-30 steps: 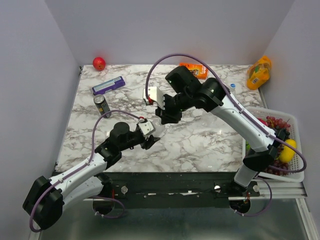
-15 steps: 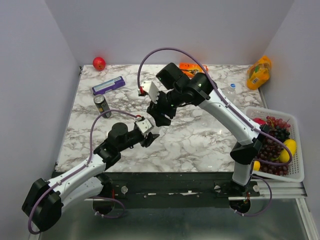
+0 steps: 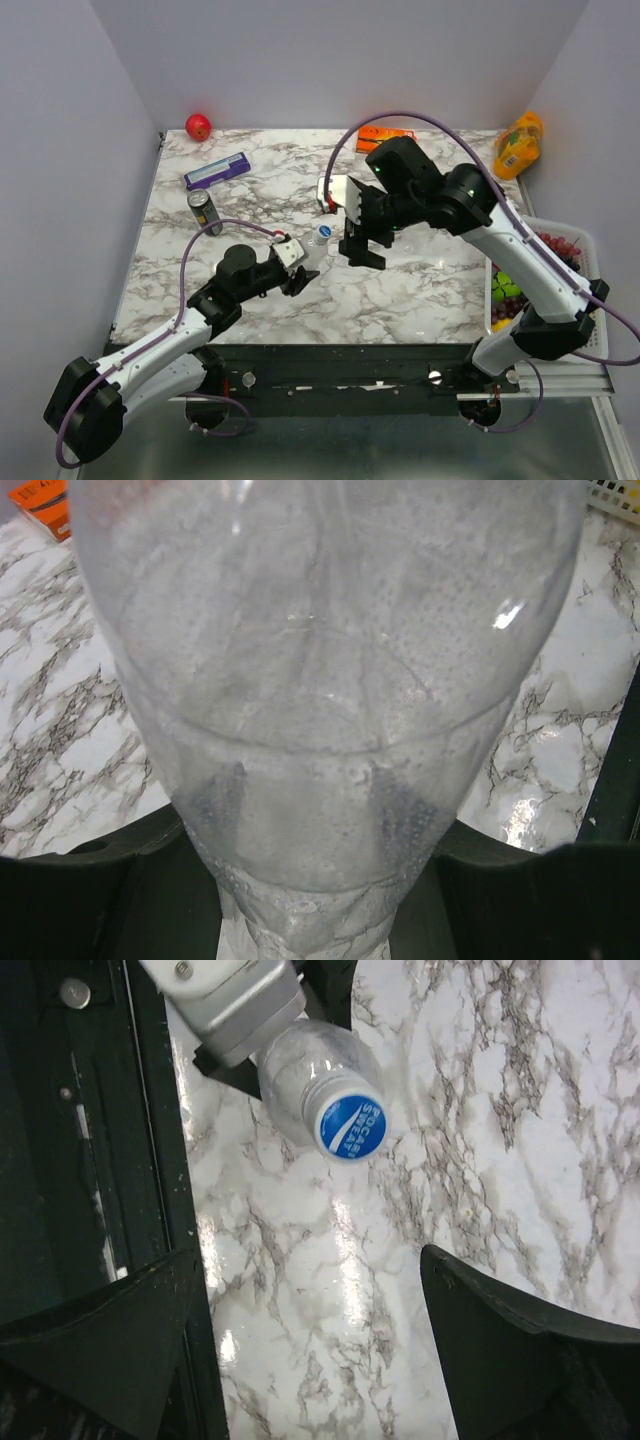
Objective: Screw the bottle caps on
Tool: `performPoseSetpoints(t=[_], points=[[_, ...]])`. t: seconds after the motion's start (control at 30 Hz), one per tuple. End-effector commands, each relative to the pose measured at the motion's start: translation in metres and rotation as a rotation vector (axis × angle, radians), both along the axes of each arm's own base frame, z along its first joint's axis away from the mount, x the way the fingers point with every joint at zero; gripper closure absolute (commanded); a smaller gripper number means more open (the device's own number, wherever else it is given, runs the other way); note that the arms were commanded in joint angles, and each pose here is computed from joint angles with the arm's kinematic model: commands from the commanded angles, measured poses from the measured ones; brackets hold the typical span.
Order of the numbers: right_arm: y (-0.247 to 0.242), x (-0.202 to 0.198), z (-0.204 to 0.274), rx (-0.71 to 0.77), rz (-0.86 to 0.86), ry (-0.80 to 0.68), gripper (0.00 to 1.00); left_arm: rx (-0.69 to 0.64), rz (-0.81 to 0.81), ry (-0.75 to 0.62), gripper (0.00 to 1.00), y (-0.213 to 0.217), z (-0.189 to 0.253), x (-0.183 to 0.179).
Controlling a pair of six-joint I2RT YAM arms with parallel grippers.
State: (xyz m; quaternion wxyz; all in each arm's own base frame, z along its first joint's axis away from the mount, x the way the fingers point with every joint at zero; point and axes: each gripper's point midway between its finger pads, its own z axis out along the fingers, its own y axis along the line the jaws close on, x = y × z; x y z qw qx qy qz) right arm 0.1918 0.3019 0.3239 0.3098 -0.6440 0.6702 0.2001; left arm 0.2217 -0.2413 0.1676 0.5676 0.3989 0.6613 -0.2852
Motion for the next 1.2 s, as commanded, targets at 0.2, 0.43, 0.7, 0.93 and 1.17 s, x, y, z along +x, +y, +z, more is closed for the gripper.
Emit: performPoseSetpoints(t=[0.2, 0.43, 0.7, 0.93, 1.17], points=[[0.03, 0.013, 0.02, 0.116, 0.209, -0.181, 0.0, 0.023, -0.157, -0.042, 1.0, -0.013, 0.013, -0.016], [0.042, -0.007, 0.016, 0.148, 0.364, -0.127, 0.01, 0.027, -0.181, -0.039, 1.0, -0.016, 0.016, -0.019], [0.032, -0.014, 0.001, 0.11, 0.406, -0.119, 0.0, -0.062, -0.15, 0.026, 1.0, -0.018, 0.032, -0.016], [0.028, -0.013, -0.008, 0.085, 0.388, -0.116, 0.0, -0.107, -0.124, 0.057, 1.0, -0.018, 0.04, -0.01], [0.014, -0.013, -0.02, 0.035, 0.351, -0.107, 0.0, -0.173, -0.064, 0.12, 1.0, -0.012, 0.047, 0.002]])
